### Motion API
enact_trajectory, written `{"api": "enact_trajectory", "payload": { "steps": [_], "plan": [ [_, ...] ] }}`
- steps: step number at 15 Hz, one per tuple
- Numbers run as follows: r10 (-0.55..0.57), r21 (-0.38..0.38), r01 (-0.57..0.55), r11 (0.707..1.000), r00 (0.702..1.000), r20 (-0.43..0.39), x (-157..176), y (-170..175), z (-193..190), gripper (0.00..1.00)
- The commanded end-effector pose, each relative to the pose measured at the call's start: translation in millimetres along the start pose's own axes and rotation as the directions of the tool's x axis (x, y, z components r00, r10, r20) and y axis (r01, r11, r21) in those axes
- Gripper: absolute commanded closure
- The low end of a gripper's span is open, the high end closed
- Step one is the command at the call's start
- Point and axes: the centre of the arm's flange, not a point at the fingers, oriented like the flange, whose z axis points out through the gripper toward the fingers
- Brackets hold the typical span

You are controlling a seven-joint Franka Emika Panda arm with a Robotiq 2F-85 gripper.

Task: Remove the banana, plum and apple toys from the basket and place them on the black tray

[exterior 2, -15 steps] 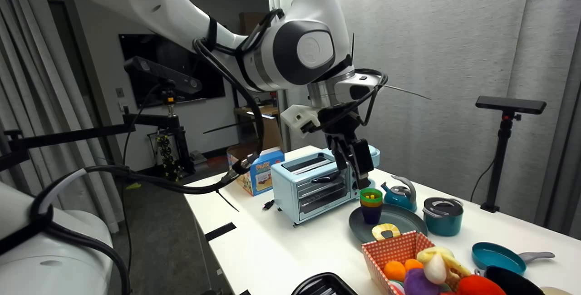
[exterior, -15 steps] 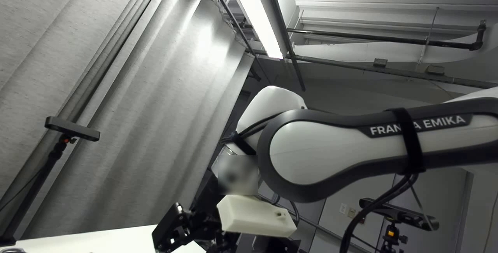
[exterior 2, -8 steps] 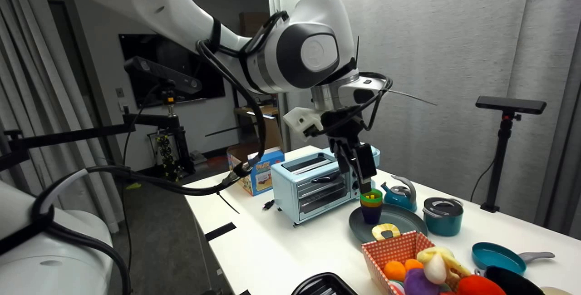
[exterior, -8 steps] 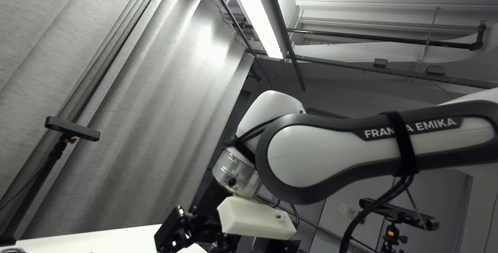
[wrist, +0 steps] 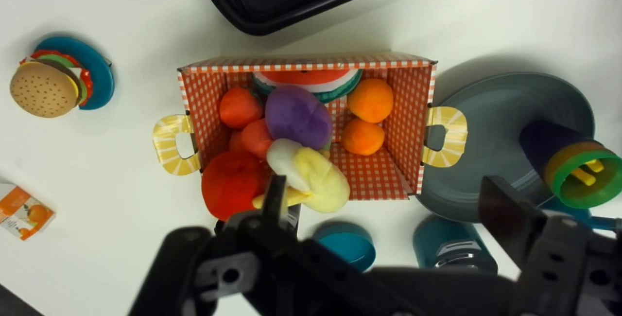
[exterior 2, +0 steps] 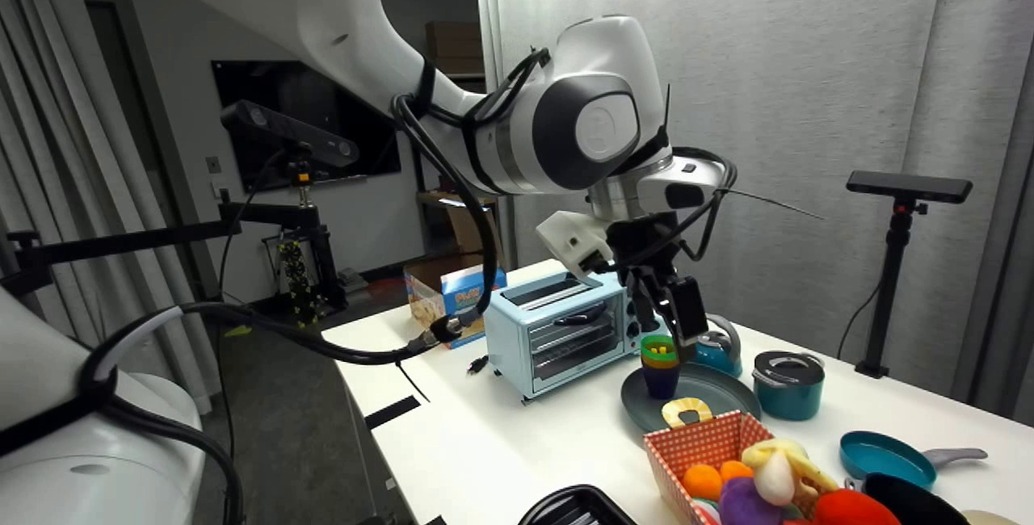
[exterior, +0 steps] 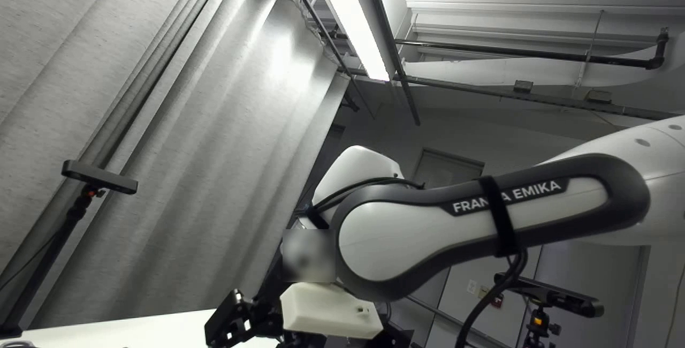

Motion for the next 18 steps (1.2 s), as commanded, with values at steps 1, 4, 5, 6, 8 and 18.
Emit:
{"api": "enact_trajectory", "payload": {
  "steps": [1, 4, 5, 6, 8, 18],
  "plan": [
    [0.042, -0.007, -0.042, 0.999, 0.999, -0.031, 38, 4, 18, 0.0],
    [0.068, -0.005, -0.068, 0.998, 0.997, -0.02, 61, 9, 30, 0.0],
    [0.073, -0.007, -0.074, 0.997, 0.997, -0.015, 68, 9, 34, 0.0],
    [0.077, -0.01, -0.077, 0.997, 0.997, -0.011, 75, 9, 38, 0.0],
    [0.084, -0.015, -0.084, 0.996, 0.996, 0.001, 88, 8, 46, 0.0],
    [0.1, -0.049, -0.096, 0.994, 0.991, 0.086, 125, 8, 110, 0.0]
  ]
}}
